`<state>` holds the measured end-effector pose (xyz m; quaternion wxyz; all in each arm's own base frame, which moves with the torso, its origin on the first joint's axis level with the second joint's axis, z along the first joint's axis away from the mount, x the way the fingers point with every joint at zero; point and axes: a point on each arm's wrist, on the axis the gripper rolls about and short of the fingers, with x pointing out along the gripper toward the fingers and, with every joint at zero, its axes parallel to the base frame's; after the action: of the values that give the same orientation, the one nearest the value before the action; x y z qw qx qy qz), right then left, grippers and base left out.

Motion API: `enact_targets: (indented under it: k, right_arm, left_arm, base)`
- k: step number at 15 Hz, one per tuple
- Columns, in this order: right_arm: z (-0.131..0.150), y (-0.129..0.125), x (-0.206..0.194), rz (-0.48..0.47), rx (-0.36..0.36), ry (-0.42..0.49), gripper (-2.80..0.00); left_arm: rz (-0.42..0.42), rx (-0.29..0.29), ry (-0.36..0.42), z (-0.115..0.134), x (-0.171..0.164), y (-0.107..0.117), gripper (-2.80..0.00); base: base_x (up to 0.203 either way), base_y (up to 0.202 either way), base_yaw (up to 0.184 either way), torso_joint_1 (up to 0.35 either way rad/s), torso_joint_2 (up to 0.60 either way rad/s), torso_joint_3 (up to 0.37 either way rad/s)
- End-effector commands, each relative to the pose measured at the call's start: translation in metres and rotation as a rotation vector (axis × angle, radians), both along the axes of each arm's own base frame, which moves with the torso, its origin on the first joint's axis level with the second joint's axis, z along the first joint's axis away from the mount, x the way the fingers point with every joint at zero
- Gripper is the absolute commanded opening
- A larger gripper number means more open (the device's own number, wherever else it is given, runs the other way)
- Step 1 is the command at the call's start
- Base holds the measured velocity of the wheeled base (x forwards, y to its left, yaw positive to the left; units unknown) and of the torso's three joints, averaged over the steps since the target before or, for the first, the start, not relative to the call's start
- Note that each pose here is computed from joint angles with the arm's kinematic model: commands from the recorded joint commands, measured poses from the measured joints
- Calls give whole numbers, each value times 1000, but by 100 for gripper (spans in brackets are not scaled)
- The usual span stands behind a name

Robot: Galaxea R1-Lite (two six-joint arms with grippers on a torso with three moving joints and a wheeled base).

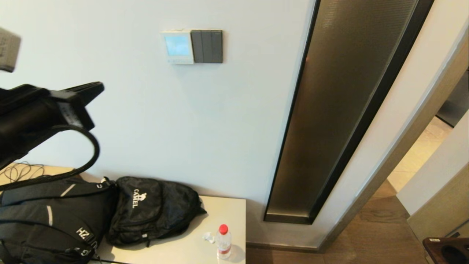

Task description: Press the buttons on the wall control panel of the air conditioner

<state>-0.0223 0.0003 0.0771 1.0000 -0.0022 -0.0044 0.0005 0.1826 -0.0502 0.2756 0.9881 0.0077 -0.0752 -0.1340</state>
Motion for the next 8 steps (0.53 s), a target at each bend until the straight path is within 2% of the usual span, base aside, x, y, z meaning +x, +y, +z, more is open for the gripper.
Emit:
enact_targets:
  k: [1, 3, 6, 8]
  right_arm:
    - [0, 0, 0, 0, 0, 2, -280]
    - [0, 0, 0, 0, 0, 2, -280]
    - [0, 0, 0, 0, 0, 3, -280]
    - [0, 0, 0, 0, 0, 3, -280]
  left_arm:
    - [58, -28, -127, 7, -79, 28, -280]
    - [88, -22, -110, -5, -125, 40, -280]
    - [187, -3, 17, -42, -180, 51, -280]
    - [264, 13, 103, -72, -194, 55, -280]
  base:
    - [0, 0, 0, 0, 0, 0]
    - [0, 0, 0, 0, 0, 0]
    - [0, 0, 0, 0, 0, 0]
    - [0, 0, 0, 0, 0, 0]
